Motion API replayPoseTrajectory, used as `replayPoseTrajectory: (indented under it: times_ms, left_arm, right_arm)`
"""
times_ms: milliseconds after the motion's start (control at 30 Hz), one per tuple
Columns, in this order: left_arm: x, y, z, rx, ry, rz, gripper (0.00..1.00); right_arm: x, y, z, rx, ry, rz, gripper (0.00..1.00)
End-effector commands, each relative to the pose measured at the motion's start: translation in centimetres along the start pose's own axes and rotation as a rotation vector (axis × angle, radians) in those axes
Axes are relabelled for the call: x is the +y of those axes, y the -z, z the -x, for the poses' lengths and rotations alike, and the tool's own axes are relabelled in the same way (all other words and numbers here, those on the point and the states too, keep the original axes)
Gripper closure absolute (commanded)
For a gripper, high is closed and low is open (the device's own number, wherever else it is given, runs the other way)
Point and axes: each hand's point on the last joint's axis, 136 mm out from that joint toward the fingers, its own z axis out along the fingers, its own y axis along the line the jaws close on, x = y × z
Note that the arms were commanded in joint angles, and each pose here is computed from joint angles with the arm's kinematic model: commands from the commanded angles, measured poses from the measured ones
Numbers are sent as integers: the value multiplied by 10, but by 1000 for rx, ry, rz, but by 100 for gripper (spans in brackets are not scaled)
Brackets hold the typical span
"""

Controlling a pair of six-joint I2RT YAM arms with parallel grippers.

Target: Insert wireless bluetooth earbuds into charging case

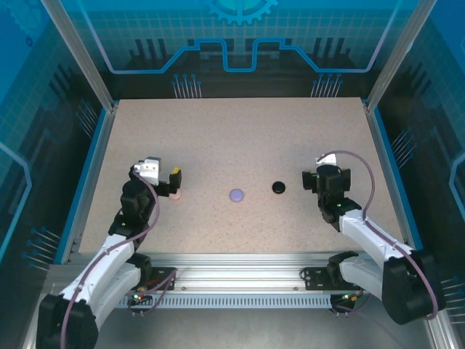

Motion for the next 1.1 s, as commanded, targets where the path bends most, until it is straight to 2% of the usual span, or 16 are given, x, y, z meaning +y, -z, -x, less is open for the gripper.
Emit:
replayPoseTrajectory:
  times_ms: [0,167,233,433,500,567,700,1067]
  left_arm:
    - [11,-12,7,-76,66,40,1]
    - [8,-35,-33,-55,42,36,1]
    - [5,-45,-37,-80,43,24,1]
    - [2,-66,-60,-41,44,-21,1]
    - [5,-70,-61,-46,58,-23,1]
    - [5,-76,-62,-6,63,-31,1]
    - [3,-92,-68,97,59,-41,1]
    - [21,-101,-68,136,129,11,1]
  right_arm:
    - [3,-9,39,-211,-58,47,0]
    - [12,-26,24,-214,-38,83,0]
    - [14,-28,26,-230,-48,110,0]
    - [24,-41,22,-255,-70,165,0]
    - [31,-47,17,-256,-59,185,0]
    - [38,-51,17,-257,-30,197,0]
    - [38,-66,15,-165,-57,257,0]
    - [35,-67,14,-155,-72,254,0]
